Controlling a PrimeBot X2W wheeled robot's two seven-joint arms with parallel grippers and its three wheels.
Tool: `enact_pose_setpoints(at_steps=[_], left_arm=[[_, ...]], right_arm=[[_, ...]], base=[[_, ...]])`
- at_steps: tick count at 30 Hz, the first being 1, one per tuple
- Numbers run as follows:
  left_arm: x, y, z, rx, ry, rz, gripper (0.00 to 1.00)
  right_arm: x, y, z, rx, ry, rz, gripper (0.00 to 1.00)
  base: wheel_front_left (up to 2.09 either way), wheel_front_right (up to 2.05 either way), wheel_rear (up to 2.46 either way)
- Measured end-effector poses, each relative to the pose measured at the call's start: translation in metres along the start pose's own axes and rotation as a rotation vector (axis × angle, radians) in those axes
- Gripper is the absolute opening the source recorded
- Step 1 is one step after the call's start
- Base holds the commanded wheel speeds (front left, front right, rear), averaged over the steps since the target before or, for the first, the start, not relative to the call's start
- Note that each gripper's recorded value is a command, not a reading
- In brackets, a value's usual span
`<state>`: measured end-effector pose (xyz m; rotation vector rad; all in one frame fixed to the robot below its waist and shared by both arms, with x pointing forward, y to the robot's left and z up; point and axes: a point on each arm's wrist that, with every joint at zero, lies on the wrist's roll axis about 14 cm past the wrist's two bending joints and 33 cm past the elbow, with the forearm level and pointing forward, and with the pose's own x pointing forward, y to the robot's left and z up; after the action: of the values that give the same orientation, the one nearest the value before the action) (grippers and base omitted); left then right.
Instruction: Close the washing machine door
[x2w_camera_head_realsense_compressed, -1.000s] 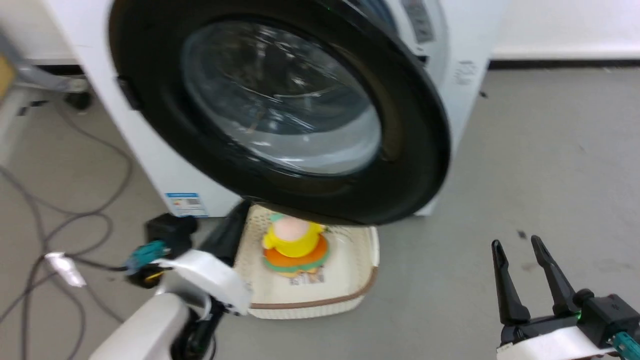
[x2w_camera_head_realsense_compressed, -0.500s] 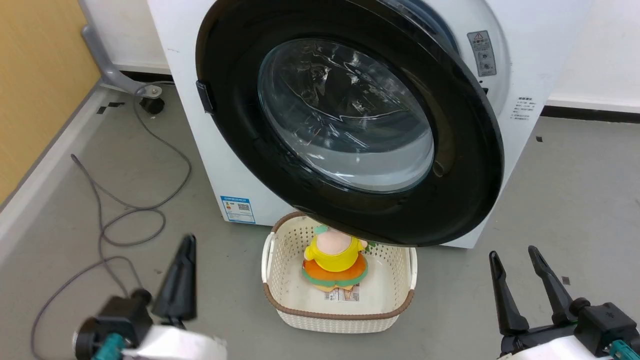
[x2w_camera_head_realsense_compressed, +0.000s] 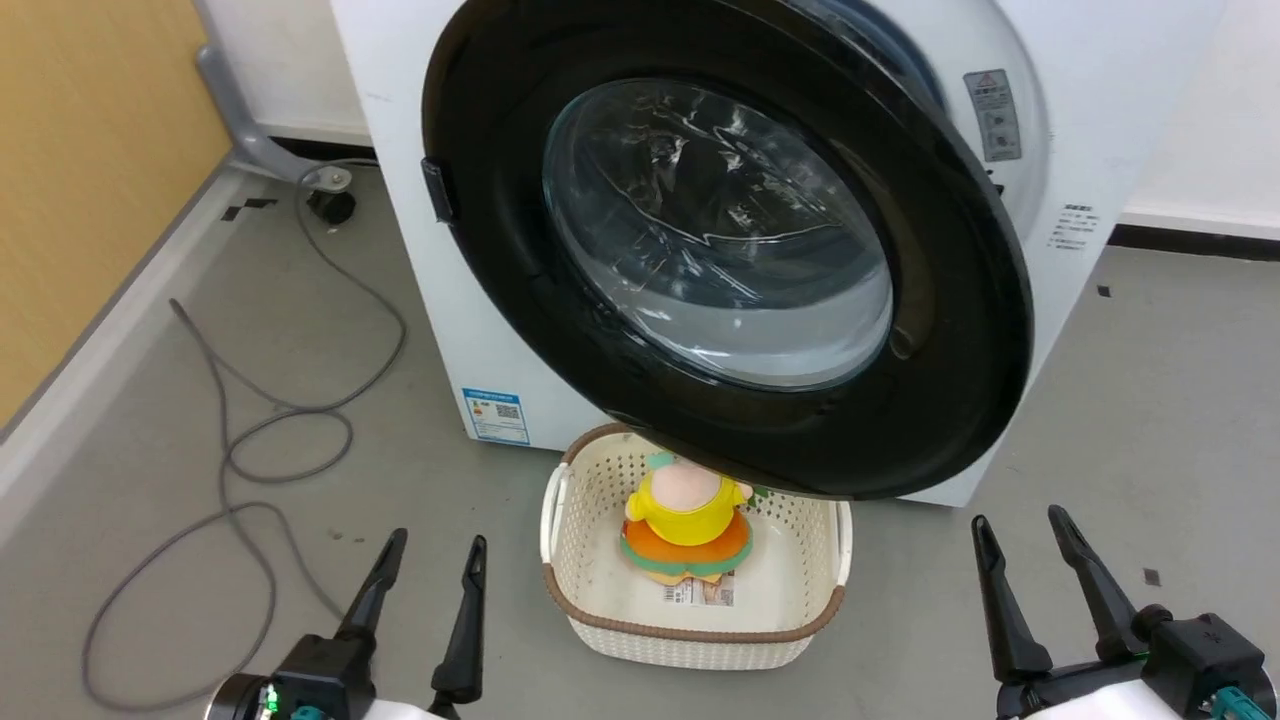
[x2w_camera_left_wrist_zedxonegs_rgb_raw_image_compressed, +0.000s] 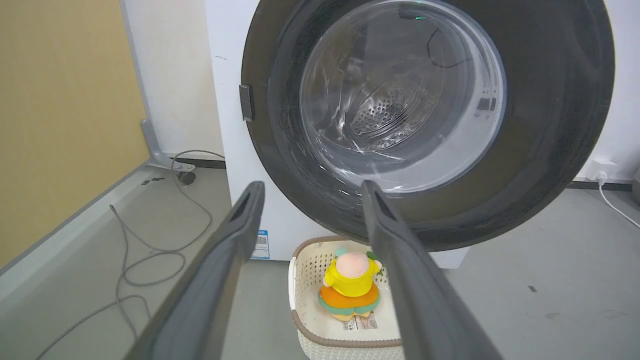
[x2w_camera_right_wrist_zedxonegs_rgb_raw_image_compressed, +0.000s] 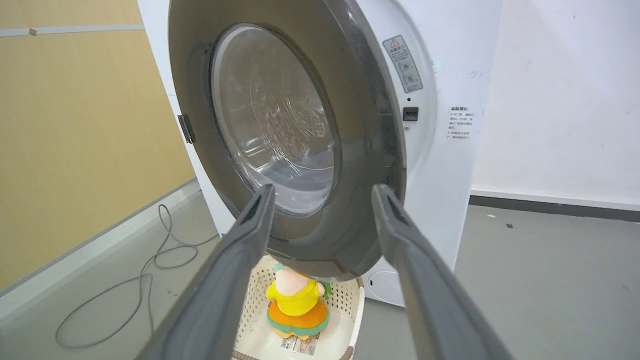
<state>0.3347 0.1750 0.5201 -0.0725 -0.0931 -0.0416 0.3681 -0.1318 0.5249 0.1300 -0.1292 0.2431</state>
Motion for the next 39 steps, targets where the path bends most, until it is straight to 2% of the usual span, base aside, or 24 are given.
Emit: enact_pose_setpoints(at_steps=[2, 3, 4, 9, 14, 20, 32, 39], left_arm=[[-0.001, -0.001, -0.002, 0.0, 0.005, -0.004, 1.0], [-0.001, -0.001, -0.003, 0.002, 0.007, -0.002, 1.0], [-0.002, -0.001, -0.004, 0.002, 0.01, -0.004, 1.0], [0.001, 0.0, -0.007, 0.01, 0.019, -0.001, 1.0], [0.007, 0.004, -0.013, 0.005, 0.035, 0.017, 1.0], [0.017, 0.009, -0.021, -0.008, 0.058, 0.049, 1.0], [0.031, 0.021, -0.041, -0.02, 0.109, 0.092, 1.0], [0.043, 0.029, -0.049, -0.021, 0.122, 0.116, 1.0]], right_arm=[[0.002, 0.003, -0.001, 0.009, 0.002, 0.012, 0.22], [0.003, 0.005, -0.002, 0.01, 0.004, 0.021, 0.22], [0.004, 0.007, -0.003, 0.007, 0.008, 0.033, 0.0], [0.016, 0.02, -0.011, -0.018, 0.033, 0.115, 0.0], [0.047, 0.032, -0.012, -0.073, 0.042, 0.225, 0.0], [0.093, 0.018, -0.021, -0.102, 0.088, 0.265, 0.0], [0.166, -0.044, -0.056, -0.059, 0.218, 0.145, 0.0], [0.21, -0.079, -0.058, -0.056, 0.227, 0.061, 0.0]], base=[[0.0, 0.0, 0.0], [0.0, 0.0, 0.0], [0.0, 0.0, 0.0], [0.0, 0.0, 0.0], [0.0, 0.0, 0.0], [0.0, 0.0, 0.0], [0.0, 0.0, 0.0], [0.0, 0.0, 0.0]])
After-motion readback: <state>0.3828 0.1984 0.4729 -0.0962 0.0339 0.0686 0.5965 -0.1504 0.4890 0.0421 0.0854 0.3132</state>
